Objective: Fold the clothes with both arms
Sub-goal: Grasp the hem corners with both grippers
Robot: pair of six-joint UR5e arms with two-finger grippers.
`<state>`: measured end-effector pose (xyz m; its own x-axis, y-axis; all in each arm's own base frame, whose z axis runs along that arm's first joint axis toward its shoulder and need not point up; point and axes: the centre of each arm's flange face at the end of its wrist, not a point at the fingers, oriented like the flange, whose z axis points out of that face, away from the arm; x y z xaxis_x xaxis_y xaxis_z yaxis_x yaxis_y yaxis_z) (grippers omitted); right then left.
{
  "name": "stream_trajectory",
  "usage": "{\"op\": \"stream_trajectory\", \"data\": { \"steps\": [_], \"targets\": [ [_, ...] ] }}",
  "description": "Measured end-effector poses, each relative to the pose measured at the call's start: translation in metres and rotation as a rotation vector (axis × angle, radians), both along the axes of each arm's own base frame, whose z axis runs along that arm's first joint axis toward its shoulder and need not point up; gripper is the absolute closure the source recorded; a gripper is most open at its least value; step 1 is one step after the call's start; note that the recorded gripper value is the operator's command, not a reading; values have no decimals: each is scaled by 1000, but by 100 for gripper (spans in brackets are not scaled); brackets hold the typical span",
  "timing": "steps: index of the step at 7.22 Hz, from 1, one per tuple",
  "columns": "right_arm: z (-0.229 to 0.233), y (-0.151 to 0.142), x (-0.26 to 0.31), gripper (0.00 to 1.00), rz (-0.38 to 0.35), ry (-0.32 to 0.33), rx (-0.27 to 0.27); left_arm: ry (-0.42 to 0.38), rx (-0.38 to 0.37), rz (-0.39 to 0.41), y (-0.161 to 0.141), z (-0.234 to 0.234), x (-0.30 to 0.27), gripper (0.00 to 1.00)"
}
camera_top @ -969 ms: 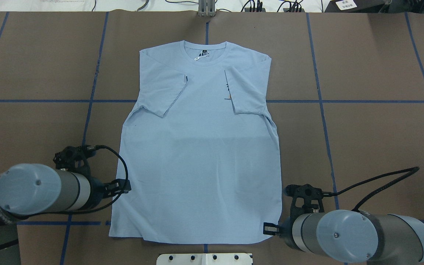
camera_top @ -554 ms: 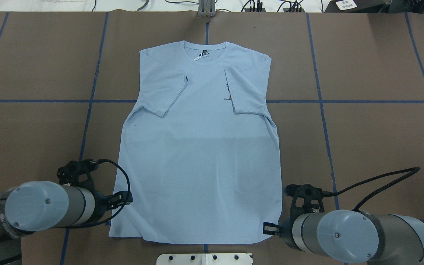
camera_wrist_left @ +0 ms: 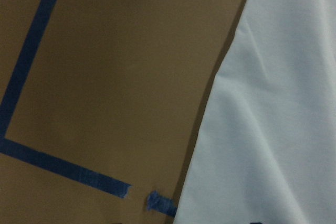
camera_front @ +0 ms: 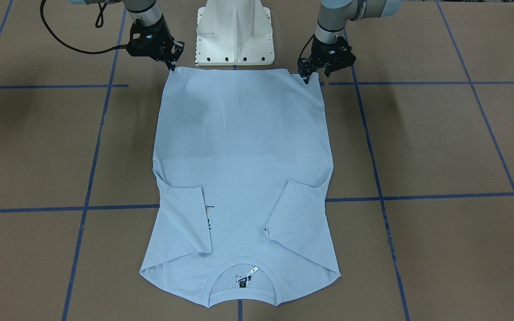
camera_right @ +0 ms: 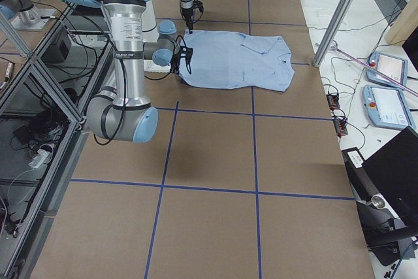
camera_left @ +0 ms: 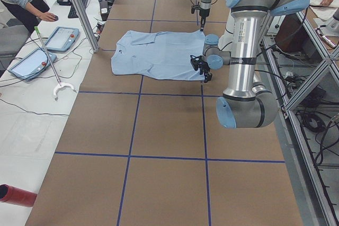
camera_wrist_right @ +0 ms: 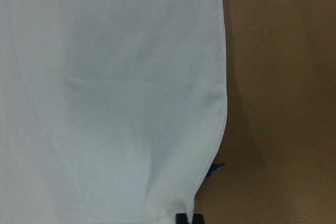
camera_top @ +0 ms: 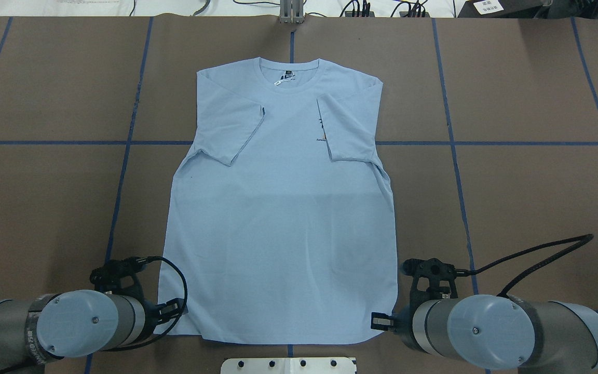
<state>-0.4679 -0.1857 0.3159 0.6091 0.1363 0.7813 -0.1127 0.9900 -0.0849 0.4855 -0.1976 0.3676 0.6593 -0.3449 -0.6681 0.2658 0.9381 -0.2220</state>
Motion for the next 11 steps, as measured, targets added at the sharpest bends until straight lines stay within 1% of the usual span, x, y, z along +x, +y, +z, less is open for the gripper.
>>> {"op": "stream_trajectory", "data": {
  "steps": [1,3,4,5,6,8,9,11],
  "targets": [
    [0,0,0,100,0,0,0,-2,-2,3,2,1,1,41],
    [0,-1,0,100,0,0,-1,-3,-2,7,4,2,2,54],
    [0,-1,1,100,1,0,0,-4,-2,8,4,2,2,63],
    [1,-2,1,100,2,1,0,-3,-1,9,5,1,2,79],
    [1,-2,1,100,2,2,0,-1,-1,9,5,1,2,88],
    [2,-2,1,100,2,3,0,5,2,14,6,-2,1,93],
    [2,-3,1,100,1,4,-1,9,4,17,7,-5,0,100],
    [3,-5,4,100,-7,4,-7,3,7,23,9,-14,-6,100]
  ]
}}
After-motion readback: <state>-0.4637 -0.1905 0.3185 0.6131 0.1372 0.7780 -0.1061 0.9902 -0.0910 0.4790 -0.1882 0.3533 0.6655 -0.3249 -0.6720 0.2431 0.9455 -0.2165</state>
